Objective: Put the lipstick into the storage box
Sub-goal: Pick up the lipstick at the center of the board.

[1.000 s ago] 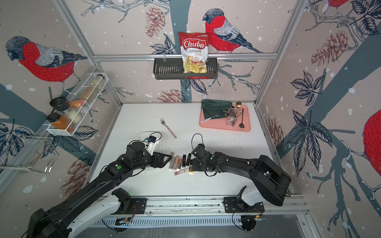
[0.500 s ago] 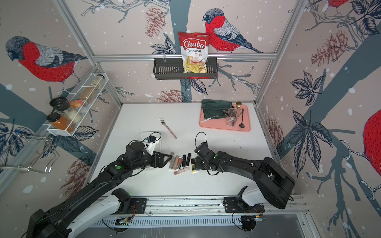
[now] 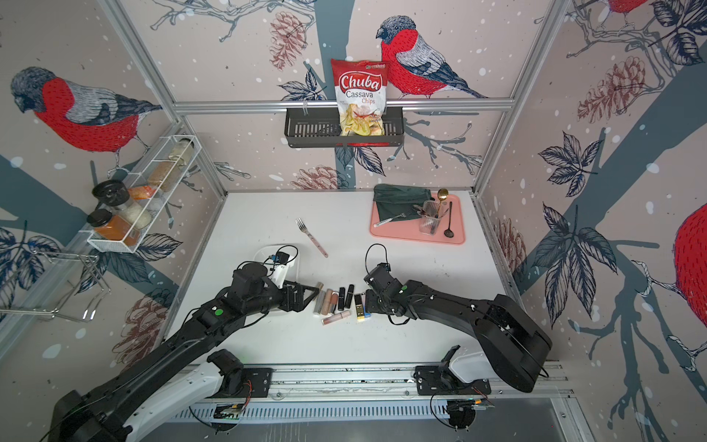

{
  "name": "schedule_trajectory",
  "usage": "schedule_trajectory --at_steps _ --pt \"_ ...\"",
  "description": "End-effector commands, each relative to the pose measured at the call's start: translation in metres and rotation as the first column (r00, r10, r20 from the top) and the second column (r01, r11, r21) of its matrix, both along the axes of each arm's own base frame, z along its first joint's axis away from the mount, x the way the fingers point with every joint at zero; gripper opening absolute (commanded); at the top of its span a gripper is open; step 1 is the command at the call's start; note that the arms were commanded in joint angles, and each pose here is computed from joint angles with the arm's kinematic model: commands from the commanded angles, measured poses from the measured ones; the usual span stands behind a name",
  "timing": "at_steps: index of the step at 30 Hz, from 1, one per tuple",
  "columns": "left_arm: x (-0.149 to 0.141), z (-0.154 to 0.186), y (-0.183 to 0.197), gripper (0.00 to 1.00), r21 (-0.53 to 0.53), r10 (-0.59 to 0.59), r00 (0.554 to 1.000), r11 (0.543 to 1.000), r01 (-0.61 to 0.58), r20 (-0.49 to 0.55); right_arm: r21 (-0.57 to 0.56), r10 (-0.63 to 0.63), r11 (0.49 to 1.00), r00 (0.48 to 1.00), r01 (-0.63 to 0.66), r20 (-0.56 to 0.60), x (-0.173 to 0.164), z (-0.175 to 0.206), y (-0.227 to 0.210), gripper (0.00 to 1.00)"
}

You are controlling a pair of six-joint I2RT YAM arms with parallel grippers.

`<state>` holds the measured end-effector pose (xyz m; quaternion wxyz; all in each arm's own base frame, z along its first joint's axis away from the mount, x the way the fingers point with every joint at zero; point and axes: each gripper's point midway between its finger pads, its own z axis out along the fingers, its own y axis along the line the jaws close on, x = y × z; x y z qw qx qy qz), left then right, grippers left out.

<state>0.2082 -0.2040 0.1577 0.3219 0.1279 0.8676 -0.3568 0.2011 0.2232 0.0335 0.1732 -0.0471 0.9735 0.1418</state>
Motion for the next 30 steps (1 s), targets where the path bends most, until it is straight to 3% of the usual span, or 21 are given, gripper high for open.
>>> schedule_trajectory --at_steps 1,25,30 --pt "0.004 0.010 -0.003 0.96 -0.019 -0.009 0.999 1.000 0.009 0.043 -0.016 0.011 1.000 1.000 -0.011 0.012 0.004 0.000 0.001 0.65" --pt "0.004 0.008 -0.003 0.96 -0.017 -0.007 0.999 1.000 0.008 0.040 -0.031 0.051 0.998 0.999 -0.051 -0.018 -0.003 -0.018 0.021 0.66" --pt "0.004 0.009 -0.003 0.96 -0.015 -0.005 0.999 1.000 0.006 0.042 -0.053 0.033 0.998 0.999 -0.034 -0.015 -0.003 -0.019 0.008 0.59"
